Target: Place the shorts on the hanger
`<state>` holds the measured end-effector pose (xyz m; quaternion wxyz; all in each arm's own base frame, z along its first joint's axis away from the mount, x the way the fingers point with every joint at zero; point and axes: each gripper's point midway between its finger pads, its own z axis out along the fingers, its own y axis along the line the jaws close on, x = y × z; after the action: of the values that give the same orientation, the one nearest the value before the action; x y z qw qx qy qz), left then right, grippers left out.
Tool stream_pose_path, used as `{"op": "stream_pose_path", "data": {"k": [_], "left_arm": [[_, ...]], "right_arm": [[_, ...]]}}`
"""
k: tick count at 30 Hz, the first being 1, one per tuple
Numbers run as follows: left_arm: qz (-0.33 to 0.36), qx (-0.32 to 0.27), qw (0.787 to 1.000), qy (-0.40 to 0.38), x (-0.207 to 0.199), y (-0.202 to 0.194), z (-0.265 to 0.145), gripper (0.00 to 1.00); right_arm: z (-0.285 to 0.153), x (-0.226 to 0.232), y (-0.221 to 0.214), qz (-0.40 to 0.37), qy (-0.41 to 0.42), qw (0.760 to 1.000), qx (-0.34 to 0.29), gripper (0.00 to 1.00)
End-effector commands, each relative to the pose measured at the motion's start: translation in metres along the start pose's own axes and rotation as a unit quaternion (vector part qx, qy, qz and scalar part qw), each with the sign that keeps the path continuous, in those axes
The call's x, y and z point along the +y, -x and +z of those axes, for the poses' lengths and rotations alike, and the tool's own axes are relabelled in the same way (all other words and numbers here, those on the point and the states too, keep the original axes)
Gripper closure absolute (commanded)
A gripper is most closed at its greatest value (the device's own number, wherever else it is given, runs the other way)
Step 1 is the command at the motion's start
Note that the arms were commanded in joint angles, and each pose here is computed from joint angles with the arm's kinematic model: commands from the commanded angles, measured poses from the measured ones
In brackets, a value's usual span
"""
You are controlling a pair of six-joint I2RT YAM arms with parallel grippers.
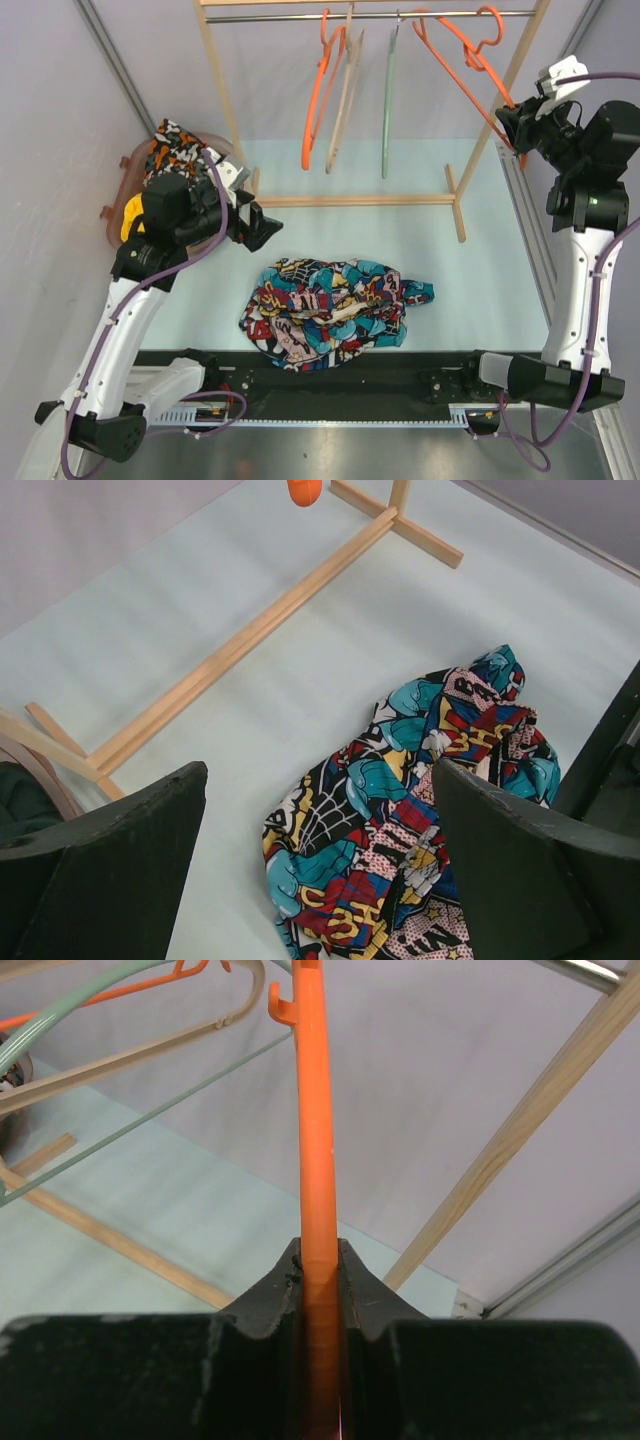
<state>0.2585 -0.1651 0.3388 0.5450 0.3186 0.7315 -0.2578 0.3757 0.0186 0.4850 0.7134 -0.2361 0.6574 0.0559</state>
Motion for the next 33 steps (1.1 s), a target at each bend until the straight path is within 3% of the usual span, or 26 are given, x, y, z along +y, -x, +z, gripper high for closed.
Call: {"op": "stream_pose_path", "data": {"k": [1, 5, 11, 15, 18, 23, 26, 30, 33], "left_arm": [[-0.013, -0.018, 1.000, 0.015, 0.007, 0.007, 0.003, 0.01], [-0.019, 0.000, 1.000, 0.022, 0.010, -0.006, 0.005, 0.00], [-0.051, 0.029, 0.997, 0.044, 0.017, -0.042, 0.009, 0.00], [-0.055, 0.028, 0.998, -0.002, 0.001, -0.058, 0.014, 0.00], [-0.024, 0.014, 0.999, -0.032, -0.008, -0.064, 0.015, 0.00], [-0.005, 0.034, 0.996, -0.081, -0.021, -0.090, 0.019, 0.00], [0.013, 0.097, 0.989, -0.109, -0.026, -0.119, 0.014, 0.02], [0.031, 0.178, 0.980, -0.076, -0.008, -0.152, 0.002, 0.16], [0.044, 0.208, 0.970, -0.120, -0.013, -0.178, -0.019, 0.16]], "right_arm": [[-0.012, 0.003, 0.008, -0.043, -0.003, 0.999, -0.011, 1.00], [-0.033, 0.018, -0.023, -0.048, 0.016, 0.997, 0.056, 1.00], [-0.099, 0.068, -0.093, -0.044, 0.060, 0.981, 0.181, 1.00], [-0.145, 0.121, -0.133, -0.021, 0.154, 0.953, 0.259, 1.00], [-0.172, 0.153, -0.152, -0.023, 0.229, 0.931, 0.284, 1.00], [-0.179, 0.179, -0.168, -0.030, 0.299, 0.915, 0.268, 1.00], [-0.179, 0.199, -0.164, -0.040, 0.350, 0.902, 0.249, 1.00], [-0.187, 0.231, -0.165, -0.048, 0.422, 0.873, 0.240, 1.00], [-0.194, 0.243, -0.176, -0.047, 0.450, 0.857, 0.248, 1.00]]}}
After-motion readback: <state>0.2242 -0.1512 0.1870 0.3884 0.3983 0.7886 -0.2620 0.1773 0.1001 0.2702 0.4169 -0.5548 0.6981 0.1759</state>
